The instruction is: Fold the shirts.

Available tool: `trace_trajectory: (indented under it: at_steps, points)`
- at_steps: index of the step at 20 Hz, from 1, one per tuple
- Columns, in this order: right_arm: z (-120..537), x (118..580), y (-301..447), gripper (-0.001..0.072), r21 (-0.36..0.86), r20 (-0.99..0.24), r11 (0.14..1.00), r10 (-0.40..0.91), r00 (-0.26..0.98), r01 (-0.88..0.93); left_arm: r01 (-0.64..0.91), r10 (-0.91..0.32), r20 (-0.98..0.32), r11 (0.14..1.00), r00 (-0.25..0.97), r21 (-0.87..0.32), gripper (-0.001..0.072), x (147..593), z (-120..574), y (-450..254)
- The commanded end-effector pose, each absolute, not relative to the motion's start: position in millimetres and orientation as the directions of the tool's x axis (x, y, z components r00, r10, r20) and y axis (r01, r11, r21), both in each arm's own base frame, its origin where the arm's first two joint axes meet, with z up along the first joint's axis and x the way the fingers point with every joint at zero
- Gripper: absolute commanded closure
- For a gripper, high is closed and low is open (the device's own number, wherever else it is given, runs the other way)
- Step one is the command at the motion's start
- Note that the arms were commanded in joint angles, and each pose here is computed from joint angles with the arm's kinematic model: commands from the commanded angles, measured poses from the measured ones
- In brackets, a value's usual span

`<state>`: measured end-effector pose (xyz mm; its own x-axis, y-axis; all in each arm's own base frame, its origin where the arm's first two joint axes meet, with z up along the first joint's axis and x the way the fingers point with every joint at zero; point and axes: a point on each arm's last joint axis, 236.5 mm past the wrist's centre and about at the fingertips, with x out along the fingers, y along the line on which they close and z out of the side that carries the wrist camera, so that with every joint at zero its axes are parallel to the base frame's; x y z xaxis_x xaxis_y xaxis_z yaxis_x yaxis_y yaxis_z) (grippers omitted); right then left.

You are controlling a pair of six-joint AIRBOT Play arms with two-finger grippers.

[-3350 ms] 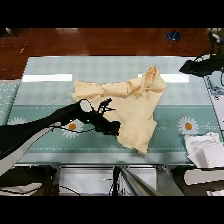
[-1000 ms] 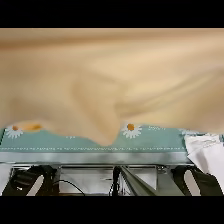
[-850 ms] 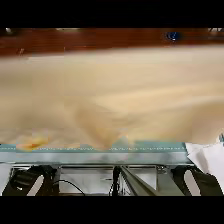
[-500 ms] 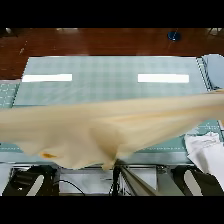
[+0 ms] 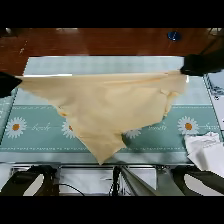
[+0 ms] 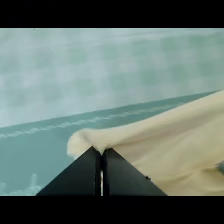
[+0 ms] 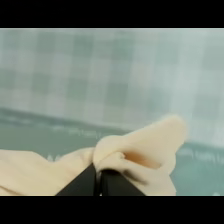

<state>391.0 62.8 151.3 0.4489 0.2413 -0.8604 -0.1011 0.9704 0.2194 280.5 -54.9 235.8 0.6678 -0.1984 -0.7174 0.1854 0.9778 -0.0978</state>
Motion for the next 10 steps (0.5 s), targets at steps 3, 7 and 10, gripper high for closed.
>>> trace_trajectory:
  at_steps: [3,7,10]
  points:
    - [62.6,489.9,70.1,0.0688,0.129,-0.844,0.987,0.162,0.511,-0.100,0.157,-0.012,-0.772,0.981,0.635,0.114,0.0686,371.9,168.4,-16.1]
    - [41.8,529.4,71.0,0.0688,0.131,-0.793,0.988,0.157,0.589,-0.087,0.162,-0.011,-0.812,0.981,0.584,0.103,0.0685,421.1,111.7,-18.8]
    - [45.4,547.0,75.1,0.0687,0.159,-0.745,0.984,0.173,0.644,-0.081,0.171,-0.047,-0.854,0.984,0.517,0.049,0.0685,437.7,67.7,-29.0]
